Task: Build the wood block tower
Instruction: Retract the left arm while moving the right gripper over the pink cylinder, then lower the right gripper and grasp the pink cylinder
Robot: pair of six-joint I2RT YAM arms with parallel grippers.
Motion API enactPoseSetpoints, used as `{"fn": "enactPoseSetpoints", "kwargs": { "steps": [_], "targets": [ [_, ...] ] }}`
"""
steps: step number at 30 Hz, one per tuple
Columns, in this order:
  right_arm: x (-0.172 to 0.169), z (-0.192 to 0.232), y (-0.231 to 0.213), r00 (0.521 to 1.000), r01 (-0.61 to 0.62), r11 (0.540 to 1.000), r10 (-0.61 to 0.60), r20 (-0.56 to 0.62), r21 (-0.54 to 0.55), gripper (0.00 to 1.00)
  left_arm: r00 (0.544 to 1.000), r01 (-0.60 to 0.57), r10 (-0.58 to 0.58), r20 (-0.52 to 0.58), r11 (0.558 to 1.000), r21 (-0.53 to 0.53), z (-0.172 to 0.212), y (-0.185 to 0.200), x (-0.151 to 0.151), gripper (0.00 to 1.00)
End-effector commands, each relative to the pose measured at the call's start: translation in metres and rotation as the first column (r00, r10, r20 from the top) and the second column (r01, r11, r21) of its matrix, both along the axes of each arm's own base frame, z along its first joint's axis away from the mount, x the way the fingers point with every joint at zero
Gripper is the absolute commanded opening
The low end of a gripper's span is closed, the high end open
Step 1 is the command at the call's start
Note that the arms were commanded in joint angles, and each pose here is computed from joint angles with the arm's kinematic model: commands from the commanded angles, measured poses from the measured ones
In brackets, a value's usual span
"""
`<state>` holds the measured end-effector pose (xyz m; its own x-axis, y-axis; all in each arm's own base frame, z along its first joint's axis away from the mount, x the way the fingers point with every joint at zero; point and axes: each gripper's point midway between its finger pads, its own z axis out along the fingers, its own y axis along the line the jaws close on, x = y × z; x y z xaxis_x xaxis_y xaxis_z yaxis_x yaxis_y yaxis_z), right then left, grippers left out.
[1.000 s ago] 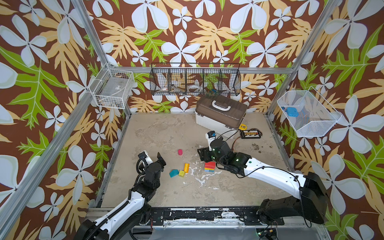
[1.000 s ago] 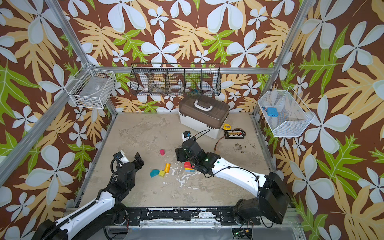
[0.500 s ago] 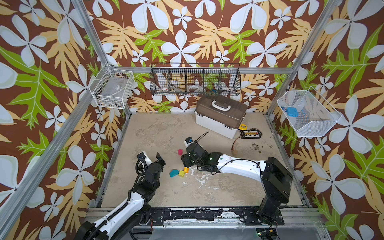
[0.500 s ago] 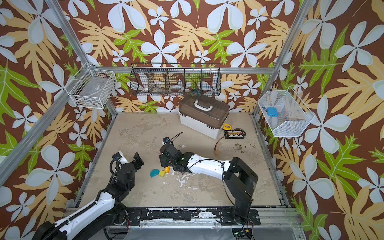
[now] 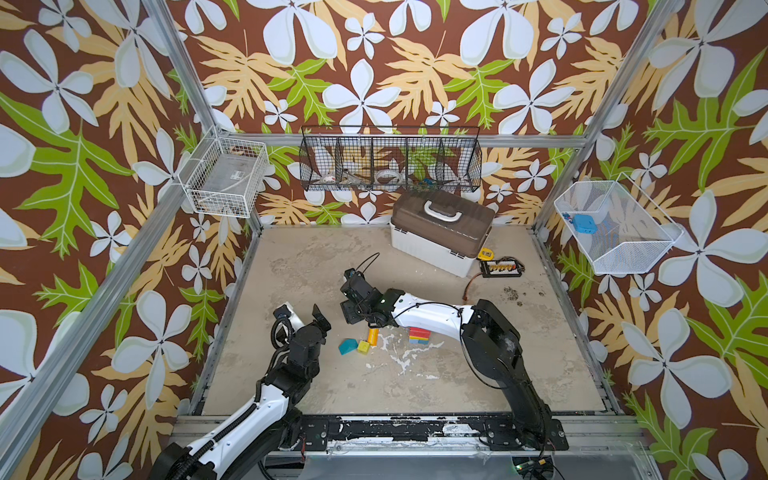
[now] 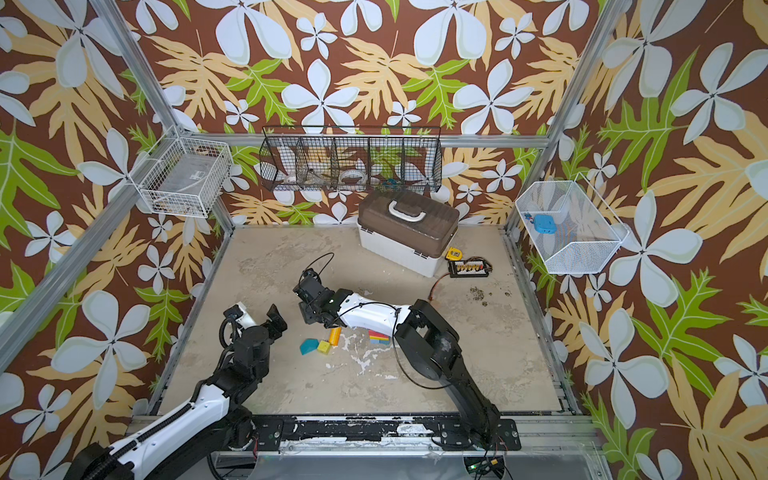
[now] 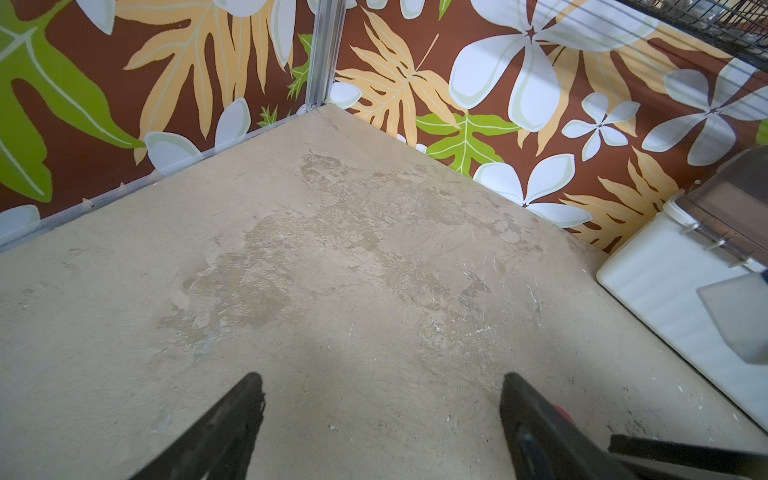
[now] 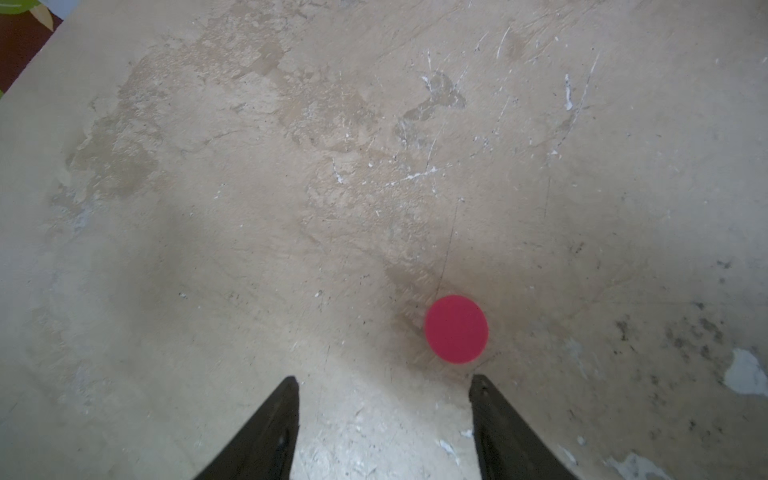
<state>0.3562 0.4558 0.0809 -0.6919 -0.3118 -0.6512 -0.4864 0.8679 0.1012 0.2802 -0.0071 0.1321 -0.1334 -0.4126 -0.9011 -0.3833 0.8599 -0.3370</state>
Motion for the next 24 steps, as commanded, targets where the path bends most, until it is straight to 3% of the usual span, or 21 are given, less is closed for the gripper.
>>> {"fn": "enactPoseSetpoints", "kwargs": {
  "steps": [1, 5, 11, 24],
  "targets": [
    [0.005, -0.007, -0.004, 1.000, -0.013, 0.999, 0.013, -0.019, -0.033, 0.65, 1.000, -0.006, 0.006, 0.011, 1.000, -0.006, 0.002, 0.001, 0.001, 0.90],
    [0.013, -0.021, -0.005, 0.999, -0.013, 0.998, 0.011, -0.031, -0.056, 0.64, 1.000, 0.004, -0.004, 0.008, 1.000, -0.006, 0.002, -0.001, 0.002, 0.90],
    [0.028, -0.038, -0.010, 0.997, -0.001, 0.997, -0.004, -0.073, -0.073, 0.55, 1.000, 0.013, -0.013, 0.005, 1.000, -0.005, 0.001, -0.003, 0.003, 0.90],
    [0.034, -0.052, -0.009, 0.997, -0.005, 0.994, -0.003, -0.081, -0.109, 0.49, 0.999, 0.032, -0.032, 0.008, 0.999, -0.006, 0.001, -0.006, 0.004, 0.89]
  ]
}}
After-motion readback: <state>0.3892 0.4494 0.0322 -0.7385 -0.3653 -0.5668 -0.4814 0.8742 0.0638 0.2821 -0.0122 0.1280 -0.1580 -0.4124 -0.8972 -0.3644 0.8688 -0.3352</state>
